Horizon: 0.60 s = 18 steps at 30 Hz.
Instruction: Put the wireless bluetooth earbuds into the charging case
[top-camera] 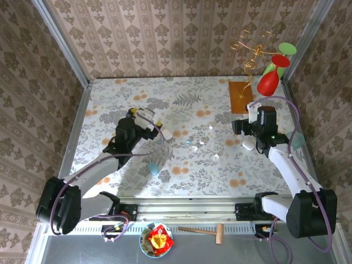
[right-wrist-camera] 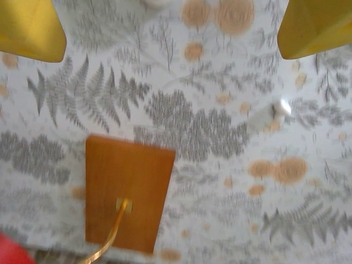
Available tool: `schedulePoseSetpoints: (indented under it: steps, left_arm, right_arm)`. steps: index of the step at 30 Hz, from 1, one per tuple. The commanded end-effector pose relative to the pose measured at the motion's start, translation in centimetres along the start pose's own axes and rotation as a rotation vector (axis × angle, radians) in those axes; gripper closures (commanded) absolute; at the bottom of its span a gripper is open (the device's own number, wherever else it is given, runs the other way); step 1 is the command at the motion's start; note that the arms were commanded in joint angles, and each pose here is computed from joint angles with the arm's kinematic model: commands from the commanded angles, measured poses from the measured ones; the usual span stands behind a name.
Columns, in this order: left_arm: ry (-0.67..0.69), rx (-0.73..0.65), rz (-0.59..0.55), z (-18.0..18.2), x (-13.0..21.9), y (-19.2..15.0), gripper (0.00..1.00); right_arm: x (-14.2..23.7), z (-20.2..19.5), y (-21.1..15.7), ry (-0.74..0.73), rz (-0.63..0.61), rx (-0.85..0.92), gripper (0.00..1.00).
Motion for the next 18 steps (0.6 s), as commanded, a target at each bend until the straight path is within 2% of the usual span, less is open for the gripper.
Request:
schedulePoseSetpoints:
  steps: [1,9,18]
  left_arm:
    - [-0.105,-0.071,0.02,-2.0,-0.3,0.3,0.0]
    - [-0.166,-0.096,-0.002,-2.8,-0.5,0.8,0.0]
    - [-0.182,-0.081,-0.009,-3.3,0.1,0.6,0.0]
  right_arm:
    - [1.1,0.5,-4.1,0.021,0.299,0.044,0.0]
    - [-0.4,1.4,-6.8,0.032,0.612,0.237,0.0]
    - [-3.8,1.4,-8.9,0.059,0.841,0.354,0.13]
Point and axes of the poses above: each hand's point on the last joint's axis, 136 mm out from that joint toward the fingers, its own x axis back along the fingers, its own z axis along the line the jaws close on, y = z × x, the point moved 5 cm from there along x, back along the fingers, and after that the axes turned 2 degrees about x, right-handed, at the moved point
